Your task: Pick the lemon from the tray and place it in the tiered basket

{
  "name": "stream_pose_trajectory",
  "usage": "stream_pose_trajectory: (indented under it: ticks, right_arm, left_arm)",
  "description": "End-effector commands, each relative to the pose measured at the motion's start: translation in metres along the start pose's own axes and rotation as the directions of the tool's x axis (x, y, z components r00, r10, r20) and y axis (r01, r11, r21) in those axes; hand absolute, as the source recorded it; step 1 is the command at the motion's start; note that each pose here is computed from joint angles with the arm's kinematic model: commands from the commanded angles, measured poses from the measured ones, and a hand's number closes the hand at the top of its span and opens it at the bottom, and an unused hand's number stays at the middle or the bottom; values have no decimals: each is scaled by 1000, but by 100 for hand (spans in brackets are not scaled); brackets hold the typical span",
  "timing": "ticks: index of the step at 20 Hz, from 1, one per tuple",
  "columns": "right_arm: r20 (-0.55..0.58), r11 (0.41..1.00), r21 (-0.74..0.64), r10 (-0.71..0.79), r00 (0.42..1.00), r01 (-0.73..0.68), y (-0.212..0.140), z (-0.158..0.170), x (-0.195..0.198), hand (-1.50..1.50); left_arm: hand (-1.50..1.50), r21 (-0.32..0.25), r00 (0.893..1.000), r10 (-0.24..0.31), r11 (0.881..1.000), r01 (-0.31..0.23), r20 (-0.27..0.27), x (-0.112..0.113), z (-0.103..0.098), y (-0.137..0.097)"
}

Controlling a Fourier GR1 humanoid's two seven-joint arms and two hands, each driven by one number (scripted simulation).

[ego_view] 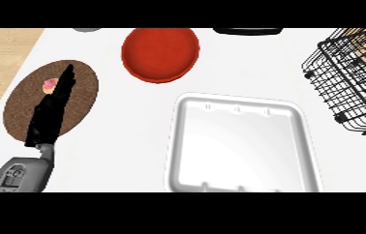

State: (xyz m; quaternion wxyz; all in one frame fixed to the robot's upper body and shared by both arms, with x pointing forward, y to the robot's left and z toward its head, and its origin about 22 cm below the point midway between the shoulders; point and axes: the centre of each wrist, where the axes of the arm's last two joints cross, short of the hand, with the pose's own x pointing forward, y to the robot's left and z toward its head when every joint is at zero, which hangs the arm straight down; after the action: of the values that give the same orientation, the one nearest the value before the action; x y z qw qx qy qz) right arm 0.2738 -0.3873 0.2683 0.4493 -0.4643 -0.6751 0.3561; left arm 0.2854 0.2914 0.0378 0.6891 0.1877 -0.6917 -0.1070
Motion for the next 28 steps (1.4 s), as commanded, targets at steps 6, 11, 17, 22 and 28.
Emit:
stream_pose_trajectory:
  ticks: [6,11,17,22,28]
  right_arm:
    - [-49,980,-27,193,980,-195,8,-32,-69,150]
    - [7,984,48,170,985,-170,29,-49,-90,150]
    - [1,987,147,58,998,-58,33,-54,-117,150]
    - [-125,957,281,-44,991,78,68,-54,-123,150]
    - [-175,947,265,-140,975,183,79,-44,-141,-150]
  left_arm:
    - [0,-13,1000,-2,1000,2,-6,-8,0,-2]
    - [0,-4,1000,-3,1000,3,1,1,6,0]
    - [0,-10,1000,-8,1000,8,3,-3,-2,7]
    - [0,-3,1000,-14,1000,14,-3,-2,0,-2]
    - [0,-15,1000,-6,1000,6,-16,-9,-9,-1]
